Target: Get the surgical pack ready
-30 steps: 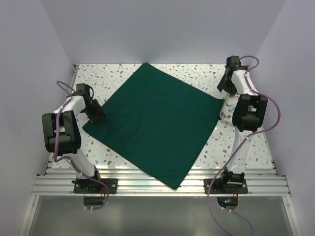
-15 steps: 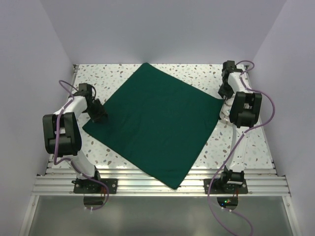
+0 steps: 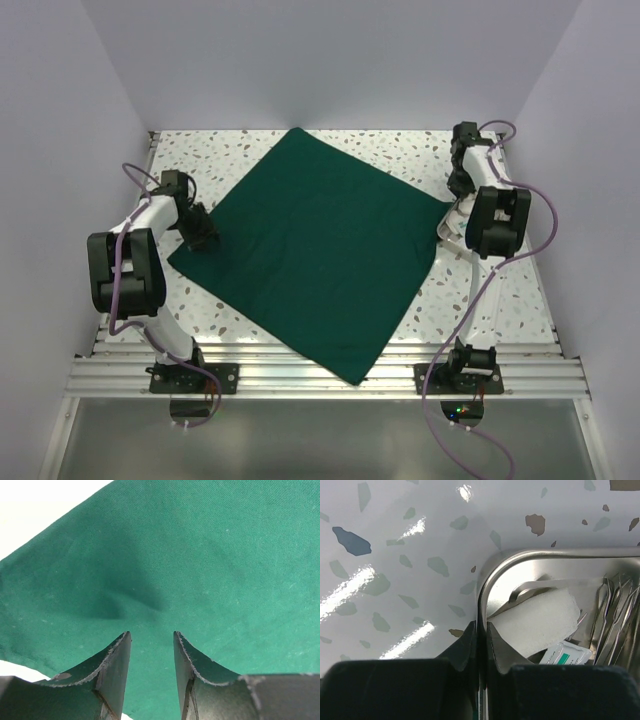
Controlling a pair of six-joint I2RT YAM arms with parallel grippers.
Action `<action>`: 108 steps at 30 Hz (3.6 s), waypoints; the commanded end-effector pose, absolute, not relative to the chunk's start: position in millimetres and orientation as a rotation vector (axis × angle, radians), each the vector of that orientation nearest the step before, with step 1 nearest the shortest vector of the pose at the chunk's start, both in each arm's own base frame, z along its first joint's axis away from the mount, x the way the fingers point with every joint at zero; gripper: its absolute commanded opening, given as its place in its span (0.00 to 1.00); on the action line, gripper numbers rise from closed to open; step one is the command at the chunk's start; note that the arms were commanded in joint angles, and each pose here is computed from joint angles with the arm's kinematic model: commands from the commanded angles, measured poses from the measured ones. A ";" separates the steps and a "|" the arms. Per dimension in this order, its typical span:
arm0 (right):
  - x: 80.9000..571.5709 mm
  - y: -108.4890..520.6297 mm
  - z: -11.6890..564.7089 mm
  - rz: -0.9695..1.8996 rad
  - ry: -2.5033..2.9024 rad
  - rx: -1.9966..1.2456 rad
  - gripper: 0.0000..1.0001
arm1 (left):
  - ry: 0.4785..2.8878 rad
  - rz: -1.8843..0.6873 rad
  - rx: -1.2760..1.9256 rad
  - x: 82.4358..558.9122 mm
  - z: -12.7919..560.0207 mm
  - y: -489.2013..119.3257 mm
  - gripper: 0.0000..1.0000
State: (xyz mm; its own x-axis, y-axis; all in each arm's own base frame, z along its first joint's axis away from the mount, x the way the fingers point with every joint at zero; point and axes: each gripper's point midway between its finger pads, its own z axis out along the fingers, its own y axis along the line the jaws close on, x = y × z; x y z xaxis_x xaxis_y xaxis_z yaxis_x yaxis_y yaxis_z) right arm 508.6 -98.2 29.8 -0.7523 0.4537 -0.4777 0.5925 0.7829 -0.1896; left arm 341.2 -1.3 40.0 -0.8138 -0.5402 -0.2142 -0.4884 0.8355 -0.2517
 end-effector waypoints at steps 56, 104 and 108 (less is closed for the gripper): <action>377.0 337.1 79.0 0.011 2.613 -0.763 0.00 | 2.726 -0.296 -0.667 327.3 63.0 -14.8 0.44; 274.3 179.4 72.1 0.790 2.913 0.577 0.61 | 2.568 -0.495 0.101 465.5 58.1 -233.6 0.56; 291.5 183.9 69.7 0.787 2.906 0.558 0.59 | 2.640 -0.547 0.115 442.6 43.0 -234.3 0.47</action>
State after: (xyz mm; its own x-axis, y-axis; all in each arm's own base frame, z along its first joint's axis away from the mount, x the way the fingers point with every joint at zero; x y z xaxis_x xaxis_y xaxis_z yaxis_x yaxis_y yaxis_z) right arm 266.8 170.6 58.9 -0.9315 0.3611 0.0443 0.3431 0.8315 0.4368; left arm 451.2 -231.2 42.0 -0.8920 -0.0379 -0.4504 0.1325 0.9308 -0.3407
